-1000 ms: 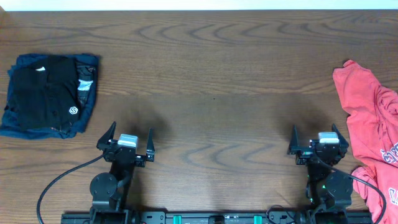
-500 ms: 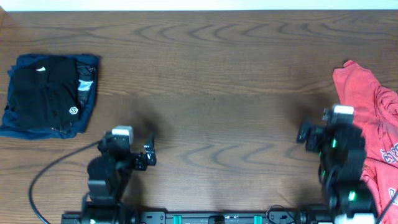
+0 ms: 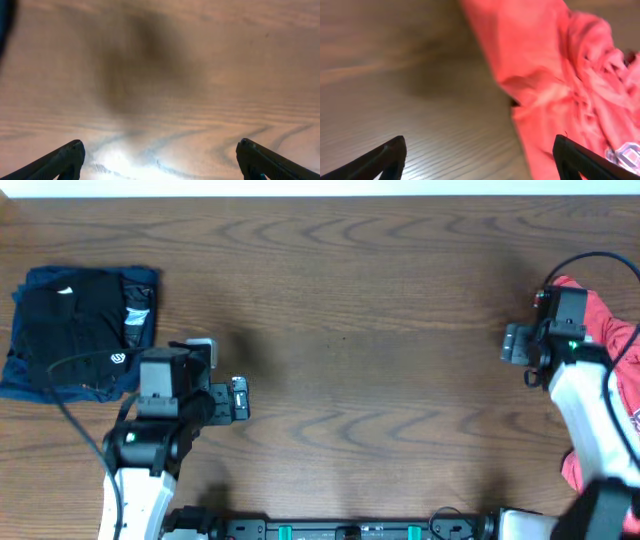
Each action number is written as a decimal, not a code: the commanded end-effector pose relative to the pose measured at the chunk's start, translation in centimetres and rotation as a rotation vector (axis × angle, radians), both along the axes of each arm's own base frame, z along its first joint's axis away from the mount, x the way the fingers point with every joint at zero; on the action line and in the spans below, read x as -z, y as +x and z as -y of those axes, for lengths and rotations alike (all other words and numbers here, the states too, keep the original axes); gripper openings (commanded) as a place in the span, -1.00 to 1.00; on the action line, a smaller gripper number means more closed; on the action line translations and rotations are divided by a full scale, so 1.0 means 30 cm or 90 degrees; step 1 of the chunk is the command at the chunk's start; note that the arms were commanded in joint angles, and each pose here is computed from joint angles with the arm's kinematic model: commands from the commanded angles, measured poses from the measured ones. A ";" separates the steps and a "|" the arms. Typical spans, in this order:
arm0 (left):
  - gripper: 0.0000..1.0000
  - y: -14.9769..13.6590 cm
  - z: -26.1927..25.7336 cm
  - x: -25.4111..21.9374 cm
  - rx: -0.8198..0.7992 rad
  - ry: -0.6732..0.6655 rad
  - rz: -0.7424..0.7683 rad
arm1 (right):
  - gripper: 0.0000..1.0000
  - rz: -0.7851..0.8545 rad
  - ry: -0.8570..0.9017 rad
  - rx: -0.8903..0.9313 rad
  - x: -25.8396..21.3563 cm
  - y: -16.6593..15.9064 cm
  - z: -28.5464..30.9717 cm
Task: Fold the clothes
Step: 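Reach the right gripper to the red t-shirt and grasp it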
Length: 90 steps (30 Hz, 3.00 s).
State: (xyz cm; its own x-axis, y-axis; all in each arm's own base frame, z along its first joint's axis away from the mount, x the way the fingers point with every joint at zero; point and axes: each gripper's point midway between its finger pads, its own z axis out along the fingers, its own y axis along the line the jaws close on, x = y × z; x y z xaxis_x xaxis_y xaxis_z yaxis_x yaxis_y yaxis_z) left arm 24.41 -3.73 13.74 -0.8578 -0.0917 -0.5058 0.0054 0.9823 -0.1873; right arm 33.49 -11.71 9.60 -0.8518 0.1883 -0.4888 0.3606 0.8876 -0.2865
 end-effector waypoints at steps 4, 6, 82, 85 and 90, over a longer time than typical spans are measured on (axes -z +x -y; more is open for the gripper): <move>0.96 0.010 0.007 0.027 -0.019 -0.018 -0.037 | 0.66 -0.103 -0.037 0.128 0.176 -0.081 0.198; 0.96 0.010 0.007 0.027 -0.019 -0.018 -0.037 | 0.66 -0.112 -0.030 0.139 0.216 -0.086 0.219; 0.96 0.054 0.010 -0.001 -0.018 -0.021 0.005 | -0.97 -0.267 0.232 0.045 0.325 -0.084 -0.090; 0.96 0.055 0.009 -0.001 -0.018 -0.021 0.005 | -0.98 -0.262 0.235 0.032 0.309 -0.075 -0.118; 0.96 0.055 0.009 -0.001 -0.018 -0.021 0.005 | -0.98 -0.215 0.222 0.004 0.229 -0.037 -0.150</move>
